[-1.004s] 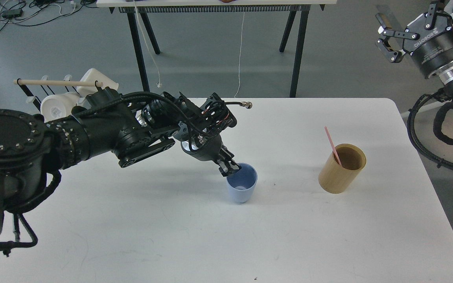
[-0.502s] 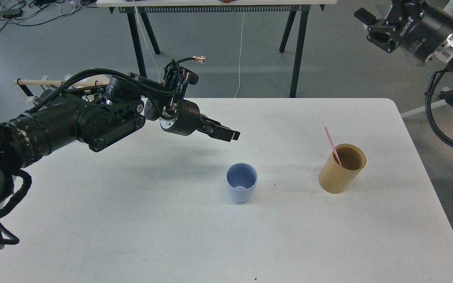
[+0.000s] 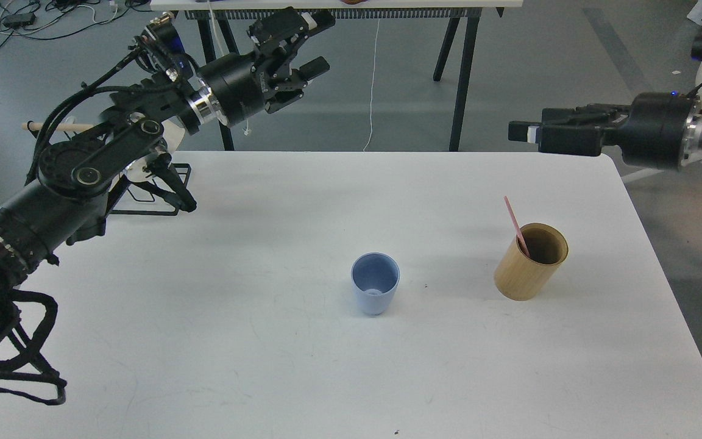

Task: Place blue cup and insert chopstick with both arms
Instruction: 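Move the right gripper to the tan cup and grasp the pink straw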

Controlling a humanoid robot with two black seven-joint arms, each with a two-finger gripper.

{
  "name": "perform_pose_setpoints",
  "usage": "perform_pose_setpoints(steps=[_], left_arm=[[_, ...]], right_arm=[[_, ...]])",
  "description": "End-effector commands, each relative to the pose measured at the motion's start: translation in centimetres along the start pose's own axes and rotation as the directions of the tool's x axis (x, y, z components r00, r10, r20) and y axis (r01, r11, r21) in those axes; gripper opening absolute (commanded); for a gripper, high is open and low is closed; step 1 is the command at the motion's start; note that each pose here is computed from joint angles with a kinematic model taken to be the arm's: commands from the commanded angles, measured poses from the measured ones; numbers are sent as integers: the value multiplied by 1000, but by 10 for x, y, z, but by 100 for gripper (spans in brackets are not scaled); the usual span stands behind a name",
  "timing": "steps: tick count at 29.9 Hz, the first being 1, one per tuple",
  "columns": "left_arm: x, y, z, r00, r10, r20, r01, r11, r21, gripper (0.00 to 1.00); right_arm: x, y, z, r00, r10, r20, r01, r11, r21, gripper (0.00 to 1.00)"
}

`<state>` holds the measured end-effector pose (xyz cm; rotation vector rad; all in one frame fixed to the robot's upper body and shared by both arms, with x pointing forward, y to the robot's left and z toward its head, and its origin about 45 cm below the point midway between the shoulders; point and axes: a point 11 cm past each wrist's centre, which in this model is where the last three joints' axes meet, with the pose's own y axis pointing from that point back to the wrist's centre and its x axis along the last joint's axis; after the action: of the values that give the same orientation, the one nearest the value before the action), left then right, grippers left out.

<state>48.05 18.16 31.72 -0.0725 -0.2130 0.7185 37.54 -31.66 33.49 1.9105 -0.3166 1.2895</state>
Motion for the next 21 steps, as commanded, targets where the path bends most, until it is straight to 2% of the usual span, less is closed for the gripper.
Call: perform_pose_setpoints(steps=[1,5,10,13,21], left_arm=[[19,11,9,994,73,-75,-77,996,-46,92],[22,16,6,992,90,-94,-94,995,-44,92],[19,24,-9,989,98,-111,-100,995,-18,94],[17,28,-17,988,101,-118,-102,995,-4,95],[14,35,-29,985,110,-133,-109,994,19,95]], right_arm=[[-27,5,8,982,3,-189,-11,999,-40,97],[-51,10,12,973,-3,-229,-6,999,-41,97],[-82,8,16,980,-45,-196,37,998,-47,96],[-100,-6,11,984,-42,-171,39,999,-18,96],[-117,-26,11,989,-36,-142,36,999,-3,92]])
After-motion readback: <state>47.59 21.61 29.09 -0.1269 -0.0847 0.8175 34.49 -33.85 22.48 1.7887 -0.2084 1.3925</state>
